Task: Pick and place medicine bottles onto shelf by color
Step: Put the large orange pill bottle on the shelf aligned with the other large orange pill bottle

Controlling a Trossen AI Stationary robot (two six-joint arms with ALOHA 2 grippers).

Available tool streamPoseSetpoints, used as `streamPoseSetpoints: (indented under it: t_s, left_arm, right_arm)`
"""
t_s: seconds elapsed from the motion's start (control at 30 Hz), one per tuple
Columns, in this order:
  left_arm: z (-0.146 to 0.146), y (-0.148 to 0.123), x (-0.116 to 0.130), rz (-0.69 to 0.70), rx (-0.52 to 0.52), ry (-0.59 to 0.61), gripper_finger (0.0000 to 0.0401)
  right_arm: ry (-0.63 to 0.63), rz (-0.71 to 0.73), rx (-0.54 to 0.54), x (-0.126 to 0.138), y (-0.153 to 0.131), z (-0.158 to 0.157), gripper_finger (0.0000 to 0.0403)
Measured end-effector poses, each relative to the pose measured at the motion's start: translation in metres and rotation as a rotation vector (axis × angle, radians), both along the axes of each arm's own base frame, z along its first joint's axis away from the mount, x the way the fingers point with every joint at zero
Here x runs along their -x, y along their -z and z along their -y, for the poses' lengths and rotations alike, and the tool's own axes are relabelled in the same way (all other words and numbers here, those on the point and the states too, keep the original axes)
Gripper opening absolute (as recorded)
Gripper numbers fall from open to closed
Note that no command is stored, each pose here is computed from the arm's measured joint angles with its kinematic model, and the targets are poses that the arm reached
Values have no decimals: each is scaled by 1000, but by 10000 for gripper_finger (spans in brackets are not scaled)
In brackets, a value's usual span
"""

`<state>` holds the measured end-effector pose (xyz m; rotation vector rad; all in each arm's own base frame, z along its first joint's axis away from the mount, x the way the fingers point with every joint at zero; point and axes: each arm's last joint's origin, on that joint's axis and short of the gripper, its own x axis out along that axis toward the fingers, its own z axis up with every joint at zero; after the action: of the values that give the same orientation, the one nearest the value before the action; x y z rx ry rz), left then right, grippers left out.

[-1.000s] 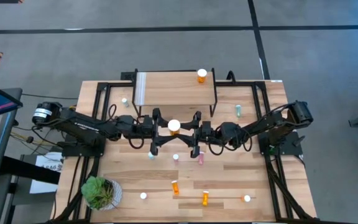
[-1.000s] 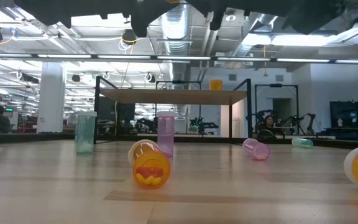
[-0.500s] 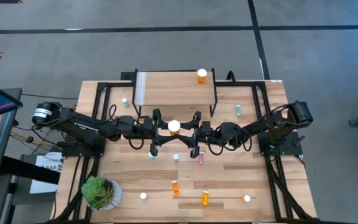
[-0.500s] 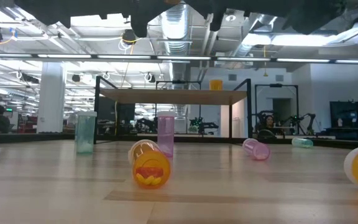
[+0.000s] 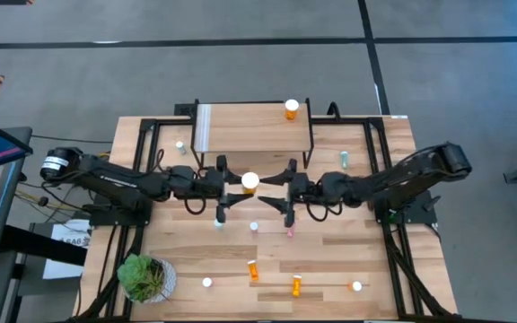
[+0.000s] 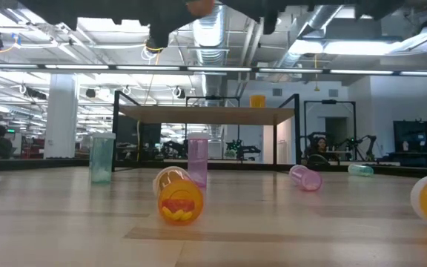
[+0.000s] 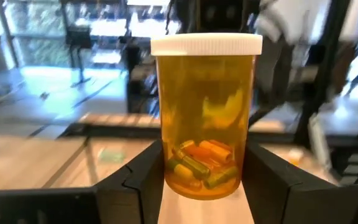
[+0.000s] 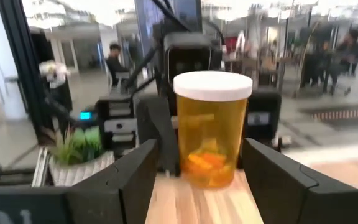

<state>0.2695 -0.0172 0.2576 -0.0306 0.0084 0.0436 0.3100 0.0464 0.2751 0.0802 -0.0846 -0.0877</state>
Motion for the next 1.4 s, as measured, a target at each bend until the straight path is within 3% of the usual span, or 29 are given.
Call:
streamPoseSetpoints:
  t_s: [0.13,0.47,0.87,1.4]
  left_arm:
    - [-2,6,7,-125,-44,-50,159]
    - [1,7,5,-340,-69,36,159]
    - [2,7,5,-356,-77,41,159]
    - [3,13,7,-418,-88,52,160]
  right_arm:
    - [-13,-79,0,13,-7,-2,256]
    - [-18,-157,73,7,8,-5,256]
    - [31,-191,60,-8,22,5,256]
    - [22,-267,79,-47,18,1,256]
